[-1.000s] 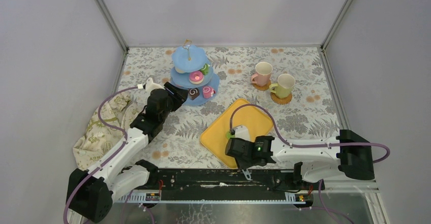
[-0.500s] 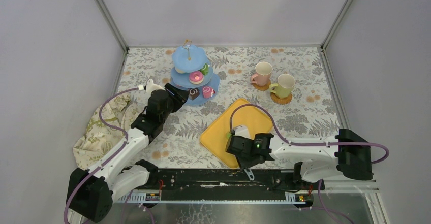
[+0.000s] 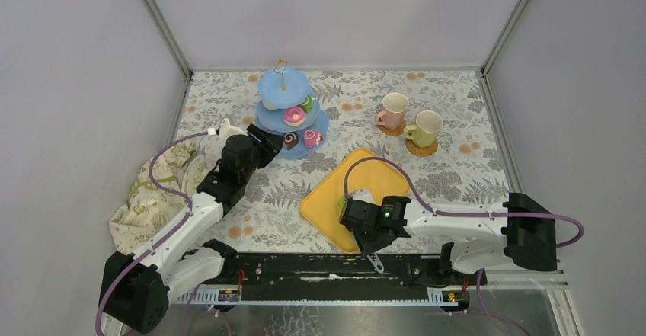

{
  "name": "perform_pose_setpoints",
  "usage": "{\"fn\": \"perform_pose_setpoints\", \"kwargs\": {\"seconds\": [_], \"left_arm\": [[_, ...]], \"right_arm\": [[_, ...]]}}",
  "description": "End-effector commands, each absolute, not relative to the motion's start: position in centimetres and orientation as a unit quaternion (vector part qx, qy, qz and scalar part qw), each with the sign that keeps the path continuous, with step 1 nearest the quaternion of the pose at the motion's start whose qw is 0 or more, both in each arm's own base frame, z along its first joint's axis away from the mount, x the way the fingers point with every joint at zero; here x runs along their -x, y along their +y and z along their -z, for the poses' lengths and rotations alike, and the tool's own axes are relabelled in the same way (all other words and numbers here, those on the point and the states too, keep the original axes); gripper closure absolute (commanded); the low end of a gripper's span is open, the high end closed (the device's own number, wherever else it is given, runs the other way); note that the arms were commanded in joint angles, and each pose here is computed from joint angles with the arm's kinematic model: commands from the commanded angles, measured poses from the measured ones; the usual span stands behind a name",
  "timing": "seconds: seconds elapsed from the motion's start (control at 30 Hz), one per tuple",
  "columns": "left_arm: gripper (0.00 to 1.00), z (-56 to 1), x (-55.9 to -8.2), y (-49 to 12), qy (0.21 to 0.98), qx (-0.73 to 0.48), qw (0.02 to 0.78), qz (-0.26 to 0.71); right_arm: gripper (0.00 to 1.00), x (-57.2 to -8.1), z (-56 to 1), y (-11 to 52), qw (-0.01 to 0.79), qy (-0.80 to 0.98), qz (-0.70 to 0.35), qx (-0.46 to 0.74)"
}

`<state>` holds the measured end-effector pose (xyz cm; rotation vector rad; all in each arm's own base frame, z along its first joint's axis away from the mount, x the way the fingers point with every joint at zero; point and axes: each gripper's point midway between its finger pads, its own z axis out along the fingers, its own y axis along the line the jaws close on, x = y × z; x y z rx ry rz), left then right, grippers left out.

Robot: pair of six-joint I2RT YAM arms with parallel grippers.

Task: Serve the afternoon tea
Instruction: Pick up the desert from the tray.

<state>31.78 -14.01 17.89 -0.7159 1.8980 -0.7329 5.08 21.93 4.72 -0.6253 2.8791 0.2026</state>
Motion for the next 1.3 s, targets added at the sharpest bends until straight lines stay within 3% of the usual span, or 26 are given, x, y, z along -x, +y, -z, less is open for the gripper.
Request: {"fn": "perform_pose_setpoints", "kwargs": {"seconds": [0.0,1.27], "left_arm": [[0.41,-18.7,-32.2,-14.6,0.762,0.29,0.483,0.318],[0.4,-19.1,-32.4,-15.1,0.757,0.285,0.485,0.332]], "right_arm": [[0.58,-5.8,-5.7,22.6,0.086,0.97,-0.078,0.212],[0.57,-10.3,-3.1,23.9,0.051,0.969,-0.056,0.235]]}}
